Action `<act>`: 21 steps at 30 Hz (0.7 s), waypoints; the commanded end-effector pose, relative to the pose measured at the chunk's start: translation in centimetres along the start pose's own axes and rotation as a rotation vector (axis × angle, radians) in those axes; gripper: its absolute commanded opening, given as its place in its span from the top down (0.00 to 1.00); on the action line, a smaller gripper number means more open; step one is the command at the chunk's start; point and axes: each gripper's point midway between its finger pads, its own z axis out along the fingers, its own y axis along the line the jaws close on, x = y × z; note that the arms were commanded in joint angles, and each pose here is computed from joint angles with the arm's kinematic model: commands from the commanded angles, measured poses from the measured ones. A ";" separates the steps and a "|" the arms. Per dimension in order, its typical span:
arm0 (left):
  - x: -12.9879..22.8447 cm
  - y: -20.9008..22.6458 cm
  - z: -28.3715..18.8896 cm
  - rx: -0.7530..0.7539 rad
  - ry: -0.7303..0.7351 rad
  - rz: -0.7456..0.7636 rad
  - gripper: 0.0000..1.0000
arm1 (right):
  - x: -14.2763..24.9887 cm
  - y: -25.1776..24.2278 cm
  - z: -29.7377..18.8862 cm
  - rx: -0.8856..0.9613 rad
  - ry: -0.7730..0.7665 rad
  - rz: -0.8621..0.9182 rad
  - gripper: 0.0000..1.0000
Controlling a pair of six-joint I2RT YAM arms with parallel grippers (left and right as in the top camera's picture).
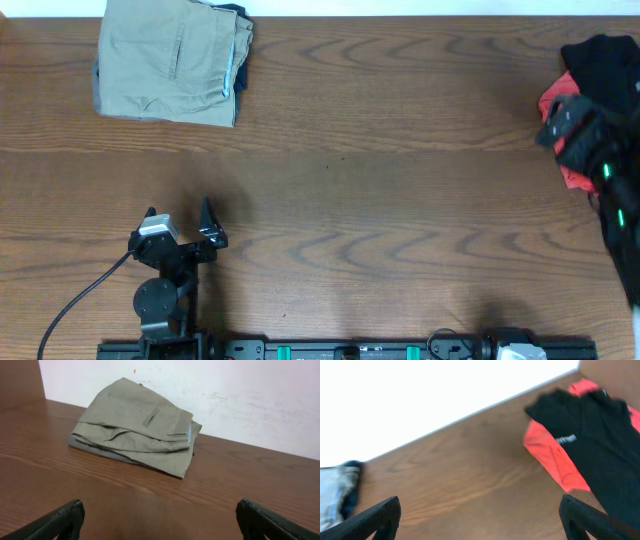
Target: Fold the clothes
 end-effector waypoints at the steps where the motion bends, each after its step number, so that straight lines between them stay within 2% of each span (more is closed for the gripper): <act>1: 1.4 0.6 0.0 -0.025 0.044 0.005 0.02 | -0.7 0.4 -5.0 -0.078 -0.113 0.000 0.01; 5: 1.4 0.6 0.0 -0.026 0.044 0.005 0.02 | 0.3 -1.2 -9.5 -0.092 -0.175 -0.006 0.01; 10: 1.4 0.6 0.0 -0.026 0.044 0.005 0.02 | 3.2 -3.0 -11.7 -0.090 -0.170 -0.011 0.01; 14: 1.4 0.6 0.0 -0.026 0.044 0.005 0.02 | 5.1 -3.6 -11.2 -0.111 -0.200 -0.006 0.01; 21: 1.4 0.6 0.0 -0.026 0.044 0.005 0.02 | 8.4 -3.1 -7.2 -0.210 -0.276 -0.006 0.01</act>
